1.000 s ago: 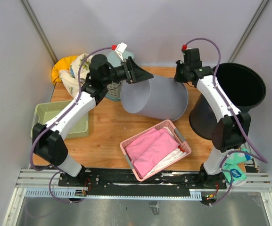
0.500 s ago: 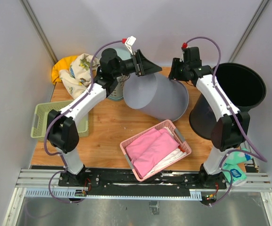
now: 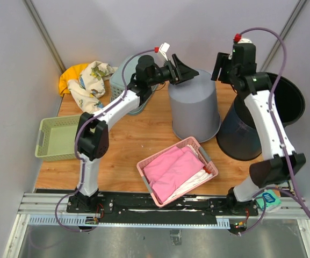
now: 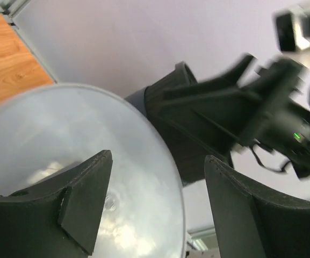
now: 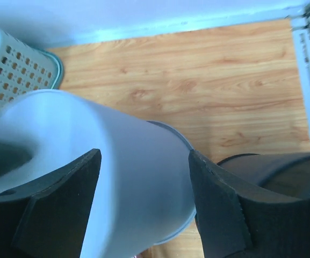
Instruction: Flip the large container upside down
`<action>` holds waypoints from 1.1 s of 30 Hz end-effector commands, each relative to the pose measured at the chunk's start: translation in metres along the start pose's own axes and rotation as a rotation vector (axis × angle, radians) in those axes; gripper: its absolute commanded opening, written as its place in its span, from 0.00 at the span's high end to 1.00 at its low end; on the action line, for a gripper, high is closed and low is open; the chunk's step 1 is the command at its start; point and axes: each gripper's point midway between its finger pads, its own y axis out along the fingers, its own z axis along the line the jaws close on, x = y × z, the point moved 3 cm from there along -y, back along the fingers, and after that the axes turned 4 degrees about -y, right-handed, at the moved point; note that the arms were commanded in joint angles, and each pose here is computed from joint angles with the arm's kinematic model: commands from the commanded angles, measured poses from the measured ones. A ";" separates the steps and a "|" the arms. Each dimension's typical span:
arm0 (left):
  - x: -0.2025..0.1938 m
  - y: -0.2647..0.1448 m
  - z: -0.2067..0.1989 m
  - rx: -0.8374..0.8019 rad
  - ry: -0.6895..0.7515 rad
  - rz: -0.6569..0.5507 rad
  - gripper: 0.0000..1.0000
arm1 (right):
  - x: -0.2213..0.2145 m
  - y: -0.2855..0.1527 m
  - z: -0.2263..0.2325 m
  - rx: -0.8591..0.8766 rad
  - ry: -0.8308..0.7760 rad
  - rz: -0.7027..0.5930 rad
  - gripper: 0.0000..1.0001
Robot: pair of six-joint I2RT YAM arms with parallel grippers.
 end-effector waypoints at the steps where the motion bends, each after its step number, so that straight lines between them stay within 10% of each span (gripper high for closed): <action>1: 0.023 0.018 -0.027 -0.036 -0.001 -0.054 0.25 | 0.013 -0.049 -0.023 -0.076 -0.029 -0.090 0.32; 10: 0.037 -0.021 -0.065 0.116 0.163 -0.122 0.18 | -0.003 -0.093 0.012 0.233 -0.121 -0.115 0.35; 21: 0.008 -0.148 -0.066 0.501 0.349 -0.224 0.03 | -0.125 -0.117 0.041 0.329 -0.309 0.119 0.36; 33: -0.036 -0.236 -0.031 0.796 0.317 -0.219 0.01 | -0.102 -0.016 0.063 0.182 -0.346 0.032 0.36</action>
